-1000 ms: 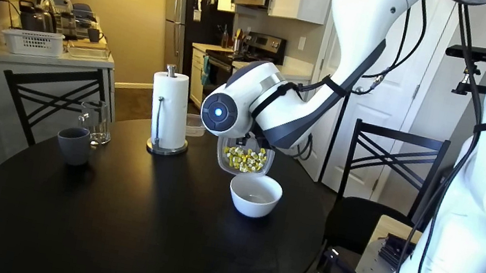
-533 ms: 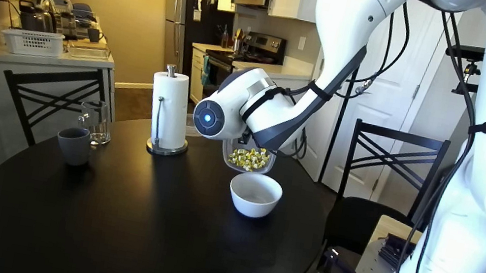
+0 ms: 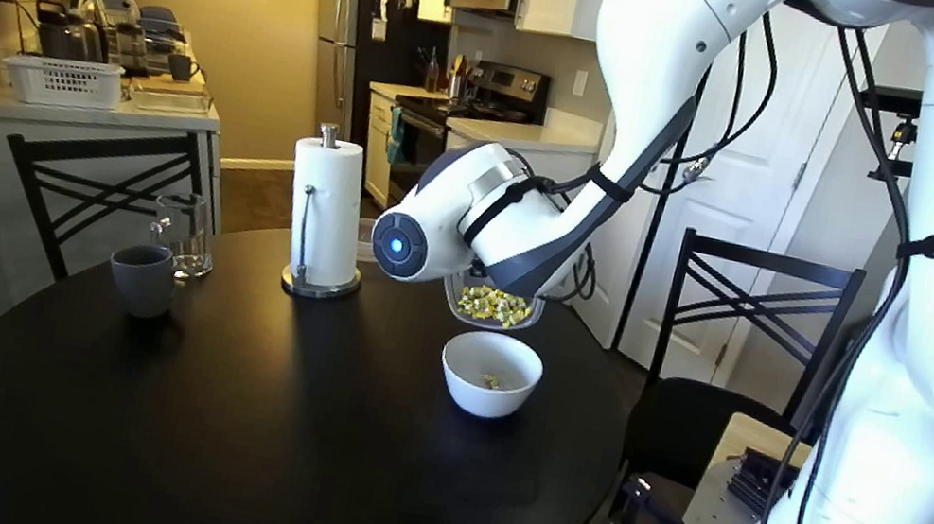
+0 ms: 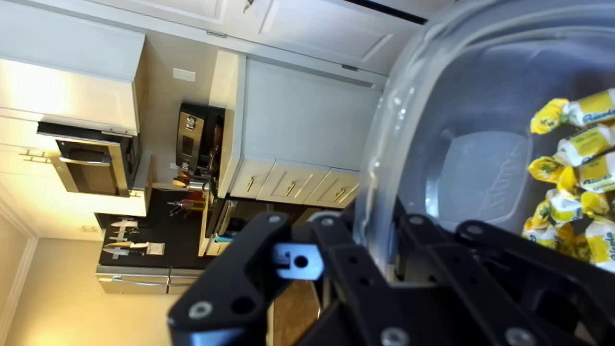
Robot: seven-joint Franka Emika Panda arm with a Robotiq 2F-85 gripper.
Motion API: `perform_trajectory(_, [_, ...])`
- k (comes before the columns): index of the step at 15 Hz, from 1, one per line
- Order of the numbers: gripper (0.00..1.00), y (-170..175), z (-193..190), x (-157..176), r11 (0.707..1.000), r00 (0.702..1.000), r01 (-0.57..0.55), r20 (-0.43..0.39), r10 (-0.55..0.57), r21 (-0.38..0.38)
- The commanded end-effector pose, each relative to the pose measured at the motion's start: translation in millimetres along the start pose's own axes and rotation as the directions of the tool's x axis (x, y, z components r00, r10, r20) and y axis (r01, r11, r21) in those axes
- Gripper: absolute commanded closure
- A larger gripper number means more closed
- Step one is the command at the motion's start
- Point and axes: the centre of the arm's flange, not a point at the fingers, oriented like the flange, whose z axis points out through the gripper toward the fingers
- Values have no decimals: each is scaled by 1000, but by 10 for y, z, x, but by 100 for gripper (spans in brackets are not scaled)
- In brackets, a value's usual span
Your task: Pour the contents in the container into the bowl
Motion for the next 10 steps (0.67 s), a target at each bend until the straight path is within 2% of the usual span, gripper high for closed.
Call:
perform_trajectory(1, [99, 46, -64, -33, 990, 995, 98, 37, -94, -97])
perform_trajectory(5, [99, 12, -188, -60, 972, 985, 167, 69, -157, -164])
perform_trajectory(10, [99, -41, -229, -64, 954, 974, 216, 111, -196, -208])
